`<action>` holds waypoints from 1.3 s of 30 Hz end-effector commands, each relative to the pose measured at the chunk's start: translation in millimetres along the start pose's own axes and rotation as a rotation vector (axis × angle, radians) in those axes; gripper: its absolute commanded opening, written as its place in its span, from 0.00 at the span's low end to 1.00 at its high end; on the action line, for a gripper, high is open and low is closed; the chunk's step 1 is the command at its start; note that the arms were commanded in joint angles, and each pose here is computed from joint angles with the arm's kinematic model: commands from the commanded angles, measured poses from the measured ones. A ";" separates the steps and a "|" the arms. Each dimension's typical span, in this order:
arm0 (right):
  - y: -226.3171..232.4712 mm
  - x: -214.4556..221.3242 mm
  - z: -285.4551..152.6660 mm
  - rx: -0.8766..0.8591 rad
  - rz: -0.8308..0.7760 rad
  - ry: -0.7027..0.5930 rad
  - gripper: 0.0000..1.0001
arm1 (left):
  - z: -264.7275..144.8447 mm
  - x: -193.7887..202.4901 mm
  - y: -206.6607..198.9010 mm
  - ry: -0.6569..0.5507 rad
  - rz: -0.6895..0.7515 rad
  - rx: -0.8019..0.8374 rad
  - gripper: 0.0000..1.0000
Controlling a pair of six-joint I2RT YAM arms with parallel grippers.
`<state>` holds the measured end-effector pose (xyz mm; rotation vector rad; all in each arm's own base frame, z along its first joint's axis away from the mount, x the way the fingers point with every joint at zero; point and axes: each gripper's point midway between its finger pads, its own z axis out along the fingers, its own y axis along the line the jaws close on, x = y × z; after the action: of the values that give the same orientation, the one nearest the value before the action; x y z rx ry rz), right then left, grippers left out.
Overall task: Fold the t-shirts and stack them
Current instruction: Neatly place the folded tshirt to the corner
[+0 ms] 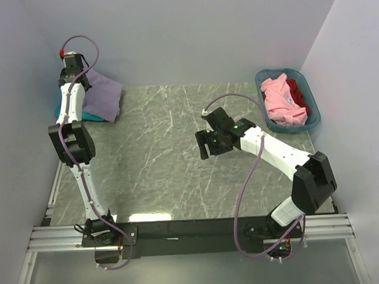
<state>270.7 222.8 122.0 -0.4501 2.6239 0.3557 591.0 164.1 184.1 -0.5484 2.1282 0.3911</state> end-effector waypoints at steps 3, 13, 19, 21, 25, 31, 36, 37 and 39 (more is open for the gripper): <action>2.0 -15.0 -7.5 -0.005 -0.001 -0.019 0.79 | -15.0 -52.5 32.6 -0.134 -0.069 -0.028 0.01; 3.6 -12.5 -5.1 -0.010 0.003 -0.003 0.78 | 20.9 -25.8 53.4 -0.096 -0.098 -0.107 0.01; 2.0 -9.4 -4.1 -0.001 0.001 0.010 0.76 | 38.9 -13.8 53.6 -0.087 -0.133 -0.120 0.16; 1.2 -9.5 -3.7 0.001 0.003 0.009 0.76 | 42.3 -8.5 59.4 -0.084 -0.161 -0.148 0.42; -2.1 -9.7 -5.3 0.019 0.002 0.004 0.76 | 36.4 -9.1 77.3 -0.089 -0.232 -0.207 0.67; -17.2 -17.9 -14.4 0.099 0.025 -0.041 0.76 | 6.5 -31.4 91.6 -0.126 -0.279 -0.225 0.94; -48.0 -25.6 -31.9 0.226 0.126 -0.100 0.77 | -33.4 -46.3 72.6 -0.134 -0.352 -0.071 1.00; -59.2 -30.7 -42.2 0.256 0.162 -0.136 0.77 | -36.3 -36.1 68.3 -0.100 -0.358 -0.057 0.99; -69.1 -35.0 -58.9 0.280 0.225 -0.185 0.78 | -55.7 -39.6 57.6 -0.084 -0.405 0.003 0.99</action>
<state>288.4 175.7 126.5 -0.2353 2.6408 0.1244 549.6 227.6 182.1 -0.9239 1.9868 0.3681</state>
